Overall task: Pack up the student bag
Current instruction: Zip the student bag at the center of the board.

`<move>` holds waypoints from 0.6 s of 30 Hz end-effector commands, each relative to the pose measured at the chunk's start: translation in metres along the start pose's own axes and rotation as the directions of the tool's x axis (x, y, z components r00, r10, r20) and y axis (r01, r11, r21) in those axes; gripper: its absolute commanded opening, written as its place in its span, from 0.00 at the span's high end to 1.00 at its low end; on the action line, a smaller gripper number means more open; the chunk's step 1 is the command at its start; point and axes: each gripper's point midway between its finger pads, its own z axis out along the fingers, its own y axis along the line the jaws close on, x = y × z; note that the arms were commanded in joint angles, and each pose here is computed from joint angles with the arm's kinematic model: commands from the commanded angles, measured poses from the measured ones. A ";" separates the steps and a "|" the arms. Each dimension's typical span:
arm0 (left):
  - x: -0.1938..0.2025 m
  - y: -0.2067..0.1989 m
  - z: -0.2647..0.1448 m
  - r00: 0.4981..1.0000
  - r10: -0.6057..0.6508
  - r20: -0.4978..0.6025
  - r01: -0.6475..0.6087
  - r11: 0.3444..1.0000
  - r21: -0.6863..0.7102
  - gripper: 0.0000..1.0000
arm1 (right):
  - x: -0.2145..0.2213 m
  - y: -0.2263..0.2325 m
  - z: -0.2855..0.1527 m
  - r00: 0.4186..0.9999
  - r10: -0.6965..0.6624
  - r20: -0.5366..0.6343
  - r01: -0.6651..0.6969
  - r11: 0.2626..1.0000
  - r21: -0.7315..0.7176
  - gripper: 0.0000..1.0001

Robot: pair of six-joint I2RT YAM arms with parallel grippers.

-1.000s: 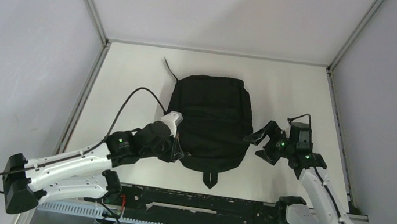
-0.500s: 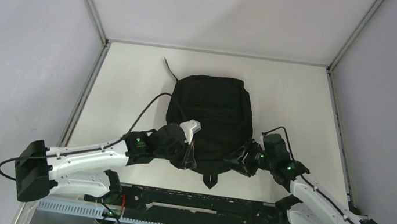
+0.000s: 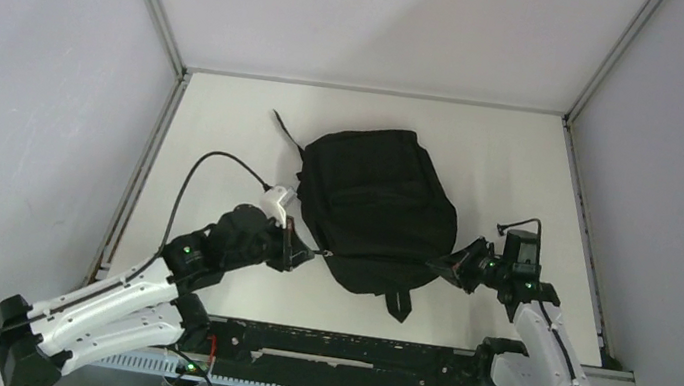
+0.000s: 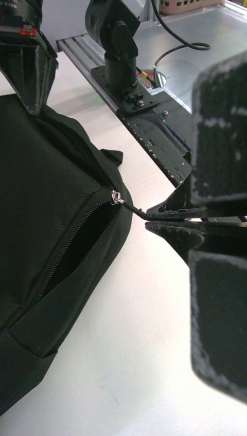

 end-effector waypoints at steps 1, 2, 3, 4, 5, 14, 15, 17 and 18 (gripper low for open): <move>-0.019 0.017 -0.009 0.996 0.016 0.088 -0.009 0.997 -0.074 1.00 | -0.026 -0.005 -0.010 0.992 -0.087 0.092 0.082 0.995 0.053 0.97; -0.019 0.017 -0.009 0.996 0.018 0.084 -0.012 0.997 -0.076 1.00 | -0.028 -0.002 -0.013 0.990 -0.100 0.098 0.096 0.994 0.053 0.81; -0.019 0.016 -0.008 0.997 0.020 0.078 -0.014 0.997 -0.077 1.00 | -0.029 0.004 -0.017 0.986 -0.123 0.112 0.118 0.992 0.051 0.62; -0.018 0.017 -0.007 0.997 0.022 0.071 -0.016 0.997 -0.081 1.00 | -0.031 0.010 -0.022 0.980 -0.151 0.133 0.145 0.988 0.052 0.46; -0.018 0.018 -0.006 0.997 0.024 0.067 -0.018 0.996 -0.087 1.00 | -0.033 0.016 -0.028 0.971 -0.179 0.161 0.171 0.983 0.061 0.33; -0.027 0.012 -0.004 0.997 0.033 0.076 -0.027 0.996 -0.082 1.00 | 0.013 0.105 -0.052 0.715 -0.642 0.275 0.674 0.738 -0.027 0.12; -0.026 0.012 -0.004 0.996 0.027 0.079 -0.022 0.997 -0.071 1.00 | 0.021 0.111 -0.049 0.656 -0.700 0.284 0.734 0.678 -0.025 0.14; -0.022 0.010 -0.001 0.996 0.015 0.084 -0.012 0.999 -0.036 1.00 | 0.036 0.119 -0.039 0.512 -0.800 0.313 0.843 0.537 -0.005 0.14; -0.020 0.011 0.000 0.996 0.007 0.086 -0.005 1.000 -0.028 1.00 | 0.040 0.122 -0.035 0.444 -0.833 0.330 0.877 0.479 0.029 0.11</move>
